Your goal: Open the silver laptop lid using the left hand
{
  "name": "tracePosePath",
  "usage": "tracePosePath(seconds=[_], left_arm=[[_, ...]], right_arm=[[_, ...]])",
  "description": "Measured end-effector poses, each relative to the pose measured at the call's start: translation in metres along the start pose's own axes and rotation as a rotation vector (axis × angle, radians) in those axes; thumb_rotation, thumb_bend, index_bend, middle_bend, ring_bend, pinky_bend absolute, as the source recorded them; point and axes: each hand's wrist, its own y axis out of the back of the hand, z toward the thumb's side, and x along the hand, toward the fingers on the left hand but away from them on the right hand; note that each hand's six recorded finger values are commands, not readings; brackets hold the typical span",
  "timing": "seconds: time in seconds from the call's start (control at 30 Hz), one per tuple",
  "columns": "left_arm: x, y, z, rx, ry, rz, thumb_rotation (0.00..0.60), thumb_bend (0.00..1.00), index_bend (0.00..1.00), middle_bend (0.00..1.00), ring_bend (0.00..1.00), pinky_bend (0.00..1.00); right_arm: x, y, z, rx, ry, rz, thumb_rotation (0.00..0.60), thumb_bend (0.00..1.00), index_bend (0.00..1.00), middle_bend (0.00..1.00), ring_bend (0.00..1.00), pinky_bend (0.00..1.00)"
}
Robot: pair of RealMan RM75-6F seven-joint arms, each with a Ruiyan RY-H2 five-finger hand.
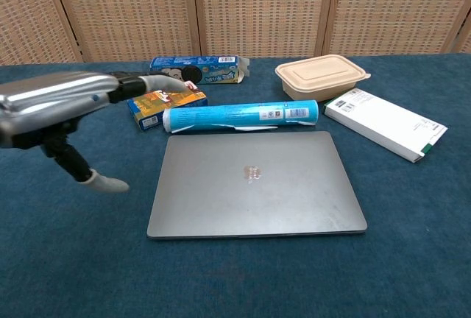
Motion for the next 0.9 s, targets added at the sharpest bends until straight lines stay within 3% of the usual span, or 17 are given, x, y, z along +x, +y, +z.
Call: tracePosePath(seconds=[0.5,0.9], left_arm=[[0.079,-0.044,0.076,0.054,-0.108,-0.097,0.600,0.16,0.05,0.00,0.00,0.00],[0.116,-0.072,0.111,0.107,-0.111,-0.133,0.600,0.16,0.05,0.00,0.00,0.00]], right_arm=[[0.001,-0.001,0.004,-0.008,0.018,0.007,0.600,0.38,0.17,0.10,0.00,0.00],[0.000,0.000,0.002,-0.012,0.024,0.007,0.600,0.38,0.17,0.10,0.00,0.00]])
